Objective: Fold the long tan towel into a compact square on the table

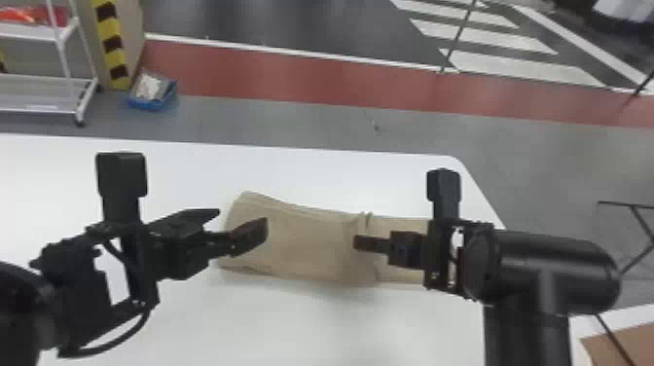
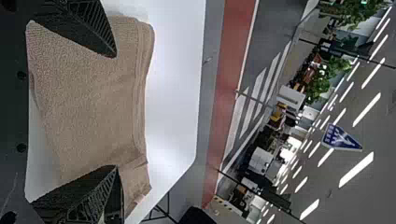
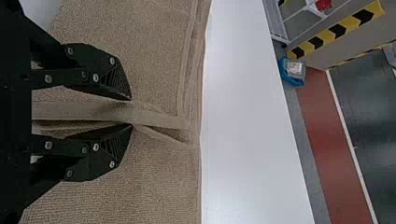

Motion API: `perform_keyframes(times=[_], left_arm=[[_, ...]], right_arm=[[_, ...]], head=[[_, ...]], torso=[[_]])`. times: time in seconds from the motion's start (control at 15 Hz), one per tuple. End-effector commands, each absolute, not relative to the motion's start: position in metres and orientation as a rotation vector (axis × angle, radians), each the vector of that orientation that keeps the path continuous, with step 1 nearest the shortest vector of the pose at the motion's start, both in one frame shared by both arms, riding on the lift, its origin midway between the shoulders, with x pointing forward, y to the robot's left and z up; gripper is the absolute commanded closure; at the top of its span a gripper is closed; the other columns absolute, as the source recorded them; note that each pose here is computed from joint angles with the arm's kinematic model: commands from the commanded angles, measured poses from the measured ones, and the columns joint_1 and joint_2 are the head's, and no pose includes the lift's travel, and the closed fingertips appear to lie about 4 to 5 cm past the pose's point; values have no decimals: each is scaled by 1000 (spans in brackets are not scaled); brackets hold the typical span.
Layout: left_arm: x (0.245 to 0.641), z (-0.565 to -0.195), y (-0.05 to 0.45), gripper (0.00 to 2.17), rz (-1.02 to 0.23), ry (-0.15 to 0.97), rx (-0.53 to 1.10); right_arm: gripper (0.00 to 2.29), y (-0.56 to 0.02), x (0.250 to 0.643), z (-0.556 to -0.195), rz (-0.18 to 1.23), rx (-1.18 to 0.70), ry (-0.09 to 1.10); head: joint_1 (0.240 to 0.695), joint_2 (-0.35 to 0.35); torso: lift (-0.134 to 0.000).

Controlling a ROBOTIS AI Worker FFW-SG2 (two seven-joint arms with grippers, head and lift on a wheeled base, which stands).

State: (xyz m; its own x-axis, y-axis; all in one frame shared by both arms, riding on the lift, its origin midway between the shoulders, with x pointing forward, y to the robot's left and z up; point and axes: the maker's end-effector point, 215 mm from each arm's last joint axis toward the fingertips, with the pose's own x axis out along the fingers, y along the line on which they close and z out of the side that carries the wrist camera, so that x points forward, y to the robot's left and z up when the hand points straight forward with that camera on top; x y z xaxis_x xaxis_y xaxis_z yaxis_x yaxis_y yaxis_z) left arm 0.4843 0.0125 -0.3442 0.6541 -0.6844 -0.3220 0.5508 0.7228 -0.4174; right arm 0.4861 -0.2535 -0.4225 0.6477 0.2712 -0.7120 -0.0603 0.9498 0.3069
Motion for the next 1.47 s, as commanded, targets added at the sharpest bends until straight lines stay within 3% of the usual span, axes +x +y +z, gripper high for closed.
perform_keyframes(times=[0.0,0.4,0.67,0.8,1.0,1.27,1.4], left_arm=[[490,-342,18,33,-698,474,-291],[514,-342,42,33,-637,456,-273],[520,-344,53,33,-616,459,-262],[519,-347,55,33,-614,463,-259],[519,-349,49,33,-619,467,-265],[516,-349,50,33,-618,468,-268],[514,-352,52,33,-618,473,-269]], right_arm=[[934,-253,488,-413,203,279,825],[937,-245,490,-372,246,308,741],[937,-298,486,-348,185,397,675],[937,-338,478,-354,133,419,676],[937,-350,471,-394,103,464,742],[917,-348,473,-386,100,435,731],[475,-348,473,-390,87,413,742]], head=[[695,-273],[695,-236],[695,-225],[695,-243],[695,-301],[695,-325],[695,-325]], torso=[[-124],[-124],[-124],[-124],[-124],[-124],[-124]])
